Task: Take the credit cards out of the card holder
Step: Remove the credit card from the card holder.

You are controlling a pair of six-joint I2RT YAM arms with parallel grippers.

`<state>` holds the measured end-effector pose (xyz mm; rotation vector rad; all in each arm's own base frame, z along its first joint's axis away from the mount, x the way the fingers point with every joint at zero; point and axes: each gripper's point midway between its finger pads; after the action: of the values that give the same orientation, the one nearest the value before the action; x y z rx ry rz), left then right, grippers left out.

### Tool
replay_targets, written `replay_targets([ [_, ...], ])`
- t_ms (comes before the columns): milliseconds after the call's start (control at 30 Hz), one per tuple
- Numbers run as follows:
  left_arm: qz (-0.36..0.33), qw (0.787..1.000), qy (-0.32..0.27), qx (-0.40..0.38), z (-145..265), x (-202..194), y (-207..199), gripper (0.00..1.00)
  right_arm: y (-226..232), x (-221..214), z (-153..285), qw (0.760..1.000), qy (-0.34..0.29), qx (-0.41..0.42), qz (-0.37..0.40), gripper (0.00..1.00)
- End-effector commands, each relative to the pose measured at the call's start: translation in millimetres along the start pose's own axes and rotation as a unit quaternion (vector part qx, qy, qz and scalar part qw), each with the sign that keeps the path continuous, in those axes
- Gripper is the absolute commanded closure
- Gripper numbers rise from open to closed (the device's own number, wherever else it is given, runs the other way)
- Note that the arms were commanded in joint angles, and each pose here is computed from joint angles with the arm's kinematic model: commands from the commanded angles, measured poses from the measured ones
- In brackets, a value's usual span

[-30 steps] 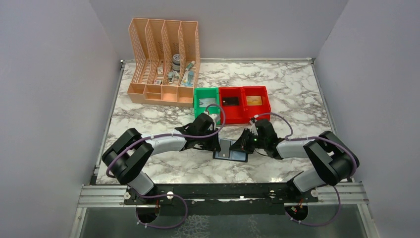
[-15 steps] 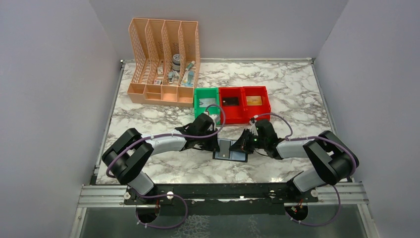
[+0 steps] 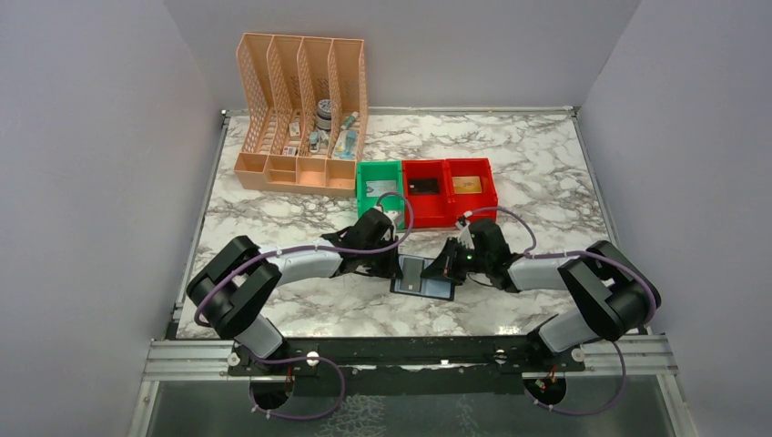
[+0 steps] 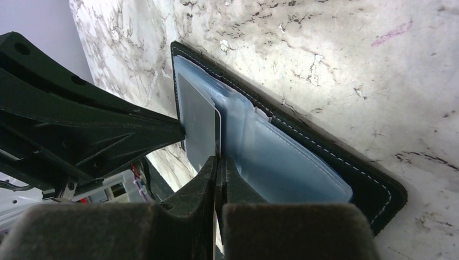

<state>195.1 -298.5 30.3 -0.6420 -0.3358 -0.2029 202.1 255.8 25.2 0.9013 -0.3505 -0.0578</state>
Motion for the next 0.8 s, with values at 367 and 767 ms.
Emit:
replay_targets([
  [367, 0.000, 1.000, -0.015, 0.016, 7.5, -1.6, 5.8, 1.00, 7.4, -4.8, 8.4, 0.999, 0.027, 0.019, 0.037, 0.99],
  [767, 0.001, 0.999, -0.034, 0.003, 16.0, 7.3, -3.7, 1.00, -2.5, -6.9, 11.5, 0.999, 0.040, 0.026, 0.026, 0.99],
])
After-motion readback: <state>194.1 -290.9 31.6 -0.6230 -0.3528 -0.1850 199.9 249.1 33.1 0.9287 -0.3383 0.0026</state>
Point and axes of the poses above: each gripper's point midway between its finger pads, its own z axis back along the fingers, its own y axis along the line the jaws close on, x = y × z, and after that the axes turned 4 degrees about z, right-handed
